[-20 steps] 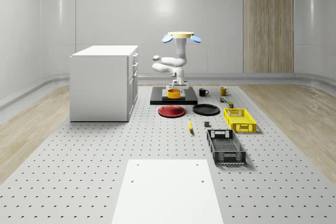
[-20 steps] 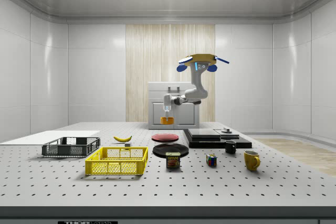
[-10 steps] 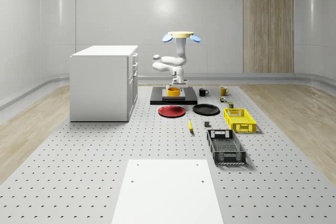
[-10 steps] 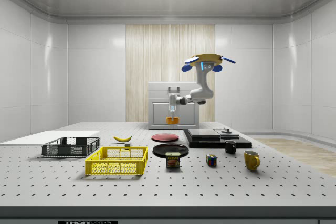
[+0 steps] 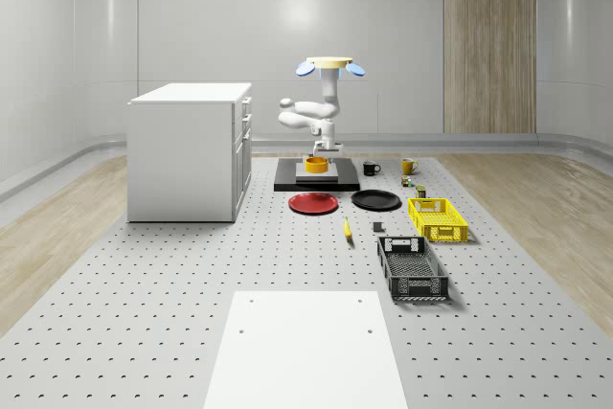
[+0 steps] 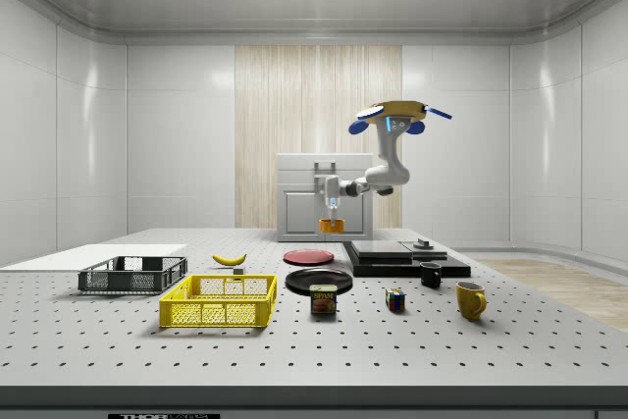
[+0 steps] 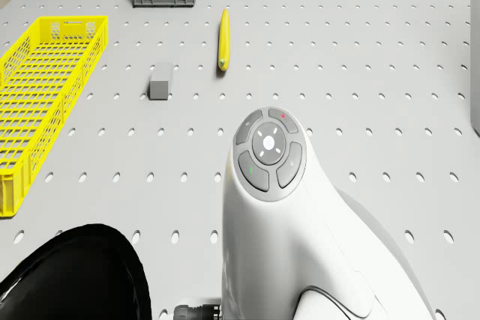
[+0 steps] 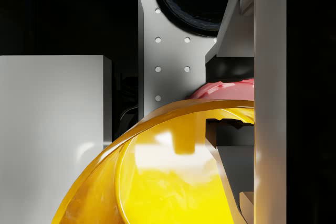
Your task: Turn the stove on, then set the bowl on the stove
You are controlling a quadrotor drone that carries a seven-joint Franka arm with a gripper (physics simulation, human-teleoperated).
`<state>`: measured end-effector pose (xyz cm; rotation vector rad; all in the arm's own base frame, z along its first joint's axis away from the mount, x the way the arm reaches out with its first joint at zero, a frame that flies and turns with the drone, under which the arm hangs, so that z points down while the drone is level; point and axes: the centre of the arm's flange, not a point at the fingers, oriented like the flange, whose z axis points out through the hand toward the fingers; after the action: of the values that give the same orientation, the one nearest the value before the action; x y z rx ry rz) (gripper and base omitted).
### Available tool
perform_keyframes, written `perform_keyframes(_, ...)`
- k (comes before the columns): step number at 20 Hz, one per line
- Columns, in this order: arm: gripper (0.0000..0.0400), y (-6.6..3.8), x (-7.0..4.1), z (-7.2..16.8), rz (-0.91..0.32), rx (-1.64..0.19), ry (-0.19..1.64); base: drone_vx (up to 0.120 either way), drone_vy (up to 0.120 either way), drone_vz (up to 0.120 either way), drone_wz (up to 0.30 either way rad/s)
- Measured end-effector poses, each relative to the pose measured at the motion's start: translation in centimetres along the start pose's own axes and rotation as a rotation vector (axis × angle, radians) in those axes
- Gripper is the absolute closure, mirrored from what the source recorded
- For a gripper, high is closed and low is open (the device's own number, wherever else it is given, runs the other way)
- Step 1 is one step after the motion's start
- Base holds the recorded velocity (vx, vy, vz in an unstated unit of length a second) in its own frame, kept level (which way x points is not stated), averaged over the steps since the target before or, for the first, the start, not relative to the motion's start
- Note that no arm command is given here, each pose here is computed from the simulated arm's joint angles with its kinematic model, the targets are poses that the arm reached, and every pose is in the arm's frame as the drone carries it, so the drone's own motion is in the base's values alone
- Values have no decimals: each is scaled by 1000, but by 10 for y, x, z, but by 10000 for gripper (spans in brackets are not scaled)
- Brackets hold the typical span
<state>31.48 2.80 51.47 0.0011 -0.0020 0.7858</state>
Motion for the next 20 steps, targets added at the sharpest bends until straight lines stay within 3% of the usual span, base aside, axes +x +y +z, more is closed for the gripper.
perform_keyframes(11,300,0,0,0,0,0,0,-120,0,0,0)
perform_keyframes(14,300,0,0,0,0,0,0,-120,-93,0,0)
perform_keyframes(20,300,0,0,0,0,0,0,-120,20,0,0)
